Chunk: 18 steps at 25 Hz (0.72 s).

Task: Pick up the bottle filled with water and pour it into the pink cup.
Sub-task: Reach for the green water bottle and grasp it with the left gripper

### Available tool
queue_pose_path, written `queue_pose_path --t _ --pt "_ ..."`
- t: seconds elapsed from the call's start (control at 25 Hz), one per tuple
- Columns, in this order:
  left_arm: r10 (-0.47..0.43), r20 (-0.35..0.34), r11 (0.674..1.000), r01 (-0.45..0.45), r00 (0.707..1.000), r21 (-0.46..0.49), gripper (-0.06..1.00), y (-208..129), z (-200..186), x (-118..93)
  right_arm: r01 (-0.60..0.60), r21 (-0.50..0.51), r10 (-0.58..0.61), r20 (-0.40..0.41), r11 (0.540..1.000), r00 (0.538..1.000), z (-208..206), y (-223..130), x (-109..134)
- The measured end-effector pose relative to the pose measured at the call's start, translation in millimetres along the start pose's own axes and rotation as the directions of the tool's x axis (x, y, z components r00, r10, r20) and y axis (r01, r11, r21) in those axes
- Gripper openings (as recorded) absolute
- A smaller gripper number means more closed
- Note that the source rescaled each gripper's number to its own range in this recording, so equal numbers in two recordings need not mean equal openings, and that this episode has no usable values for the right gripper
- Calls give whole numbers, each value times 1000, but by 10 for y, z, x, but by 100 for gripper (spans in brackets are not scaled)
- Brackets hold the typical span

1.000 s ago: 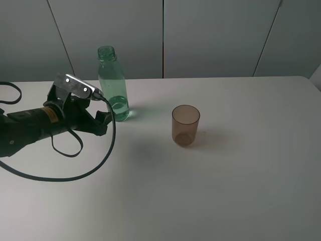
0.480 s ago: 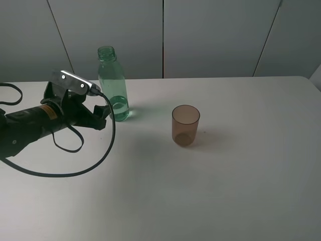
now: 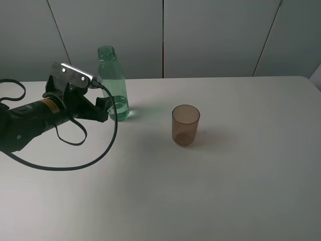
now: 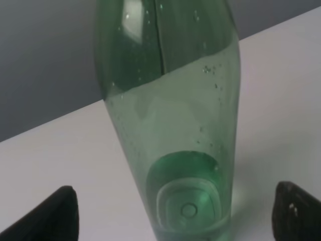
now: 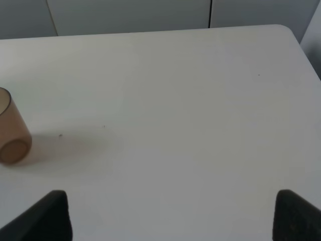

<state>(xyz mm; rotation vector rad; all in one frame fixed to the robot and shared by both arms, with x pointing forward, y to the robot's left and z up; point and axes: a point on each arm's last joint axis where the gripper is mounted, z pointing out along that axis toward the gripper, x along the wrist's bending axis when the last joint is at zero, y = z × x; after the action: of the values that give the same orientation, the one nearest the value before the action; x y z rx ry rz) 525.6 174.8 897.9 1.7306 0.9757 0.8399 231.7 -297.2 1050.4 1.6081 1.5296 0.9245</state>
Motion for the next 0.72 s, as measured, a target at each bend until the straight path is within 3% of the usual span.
queue_pose_path --t 0.72 --pt "14 9 999 -15 1000 36 95 -50 272 -10 0 0 0 0 1000 1000 0 0 0"
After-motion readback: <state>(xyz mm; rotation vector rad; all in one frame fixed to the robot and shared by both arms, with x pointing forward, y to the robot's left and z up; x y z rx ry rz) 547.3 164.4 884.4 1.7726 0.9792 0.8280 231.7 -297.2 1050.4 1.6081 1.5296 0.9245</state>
